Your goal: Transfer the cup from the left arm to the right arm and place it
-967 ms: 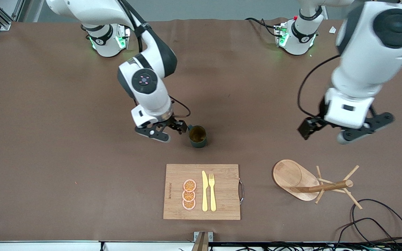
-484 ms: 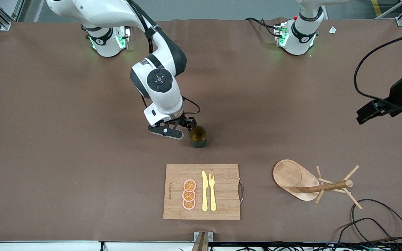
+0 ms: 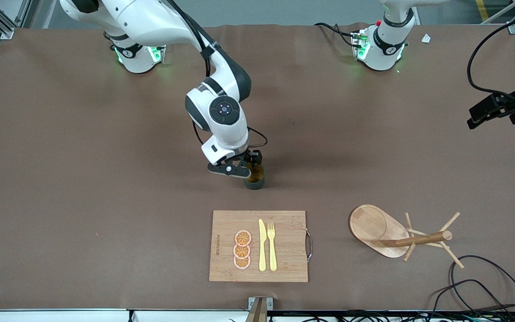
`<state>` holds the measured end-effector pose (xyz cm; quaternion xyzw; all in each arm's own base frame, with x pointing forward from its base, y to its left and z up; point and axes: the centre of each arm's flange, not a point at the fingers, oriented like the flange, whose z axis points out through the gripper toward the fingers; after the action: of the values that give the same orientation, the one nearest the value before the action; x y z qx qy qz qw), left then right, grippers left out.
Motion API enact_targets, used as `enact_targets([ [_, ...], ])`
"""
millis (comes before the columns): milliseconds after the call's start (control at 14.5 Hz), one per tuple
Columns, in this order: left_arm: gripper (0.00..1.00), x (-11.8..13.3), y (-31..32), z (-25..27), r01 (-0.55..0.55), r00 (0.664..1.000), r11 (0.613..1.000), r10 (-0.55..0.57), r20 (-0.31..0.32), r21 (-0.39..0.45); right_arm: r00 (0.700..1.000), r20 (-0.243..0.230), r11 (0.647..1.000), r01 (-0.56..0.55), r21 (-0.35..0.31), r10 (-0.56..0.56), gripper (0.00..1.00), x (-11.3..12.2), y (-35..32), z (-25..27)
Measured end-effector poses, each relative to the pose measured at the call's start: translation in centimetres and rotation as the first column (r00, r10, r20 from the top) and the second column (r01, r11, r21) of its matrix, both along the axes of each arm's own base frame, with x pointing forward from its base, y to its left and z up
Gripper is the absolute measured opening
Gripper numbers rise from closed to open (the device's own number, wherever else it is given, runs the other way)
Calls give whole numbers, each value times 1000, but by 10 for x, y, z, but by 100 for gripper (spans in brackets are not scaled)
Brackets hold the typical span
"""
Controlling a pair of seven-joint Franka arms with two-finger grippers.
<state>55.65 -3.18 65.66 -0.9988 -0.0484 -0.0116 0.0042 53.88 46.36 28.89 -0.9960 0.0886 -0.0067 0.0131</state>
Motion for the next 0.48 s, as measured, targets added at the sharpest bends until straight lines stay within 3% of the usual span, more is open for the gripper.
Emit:
enact_targets([
  [207,100,-17,-10,2,19,1000,1000,-19,-15,4,1000,3,1000,6,-2,-6,100,6,0,-5],
  [484,100,-22,-12,4,23,1000,1000,-23,-17,5,1000,21,1000,17,6,-17,100,14,-4,-1],
])
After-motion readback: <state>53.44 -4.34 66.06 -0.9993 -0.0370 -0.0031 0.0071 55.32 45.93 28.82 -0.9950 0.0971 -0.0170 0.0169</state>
